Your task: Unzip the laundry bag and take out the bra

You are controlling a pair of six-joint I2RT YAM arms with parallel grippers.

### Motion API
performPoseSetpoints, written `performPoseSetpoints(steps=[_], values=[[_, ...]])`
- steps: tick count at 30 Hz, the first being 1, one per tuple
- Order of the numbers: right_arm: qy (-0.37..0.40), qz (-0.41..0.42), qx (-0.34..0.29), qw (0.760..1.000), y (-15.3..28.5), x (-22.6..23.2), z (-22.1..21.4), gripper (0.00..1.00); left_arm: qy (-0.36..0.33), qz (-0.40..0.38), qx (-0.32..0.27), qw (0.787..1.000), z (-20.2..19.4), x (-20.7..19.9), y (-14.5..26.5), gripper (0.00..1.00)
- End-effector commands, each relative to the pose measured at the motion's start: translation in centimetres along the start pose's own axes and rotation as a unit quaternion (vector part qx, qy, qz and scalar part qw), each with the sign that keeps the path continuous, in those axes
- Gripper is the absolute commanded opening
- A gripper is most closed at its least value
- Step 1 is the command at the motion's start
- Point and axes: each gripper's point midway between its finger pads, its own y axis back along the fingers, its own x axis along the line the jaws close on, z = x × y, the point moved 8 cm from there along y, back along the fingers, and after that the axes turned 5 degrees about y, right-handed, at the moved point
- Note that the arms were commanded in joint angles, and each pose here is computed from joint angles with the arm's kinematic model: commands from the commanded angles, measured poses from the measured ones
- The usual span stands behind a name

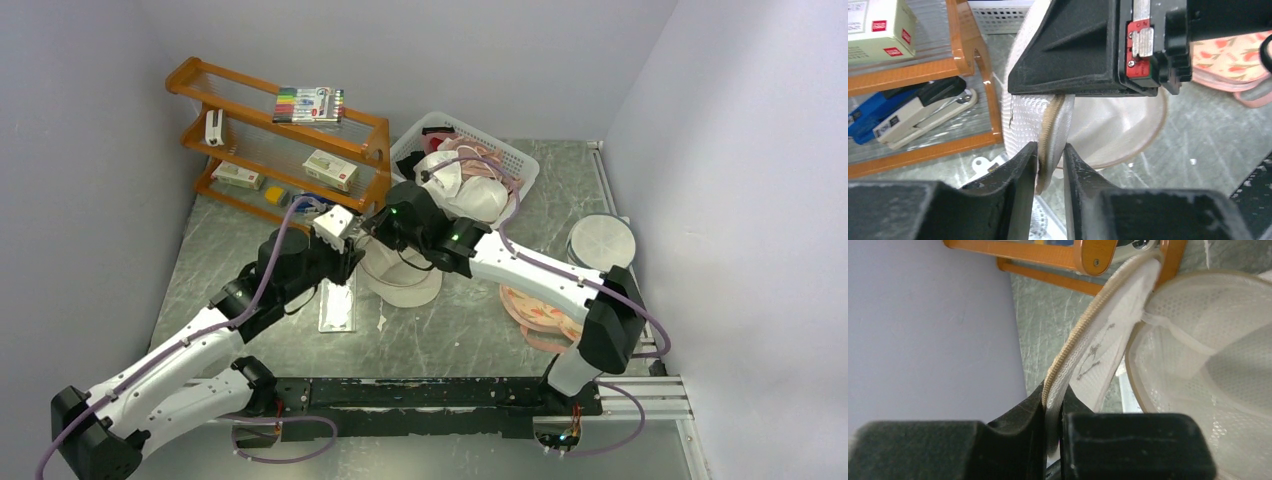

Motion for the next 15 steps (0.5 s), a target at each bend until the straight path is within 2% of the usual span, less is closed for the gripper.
performPoseSetpoints(steps=[1, 4, 8, 12, 15], values=[[0.009, 0.004, -0.031, 0.999, 1.2, -0.2, 1.0, 0.06, 0.01, -0.048, -0.022, 0.999, 1.8, -1.1, 0.8, 0.41], [0.011, 0.003, -0.031, 0.999, 1.6, -0.7, 1.2, 0.03, 0.007, -0.062, -0.037, 0.997, 2.1, -1.3, 1.3, 0.54], [0.01, 0.004, -0.031, 0.999, 2.1, -2.1, 1.4, 0.0, 0.005, -0.071, -0.062, 0.996, 2.6, -1.5, 2.2, 0.64], [0.015, 0.001, -0.021, 1.0, 2.3, -3.7, 1.4, 0.0, 0.005, -0.073, -0.084, 0.994, 2.9, -1.5, 3.0, 0.71], [0.028, 0.008, -0.008, 1.0, 2.5, -4.7, 1.5, 0.0, 0.014, -0.046, -0.099, 0.994, 3.2, -1.0, 3.5, 0.73]])
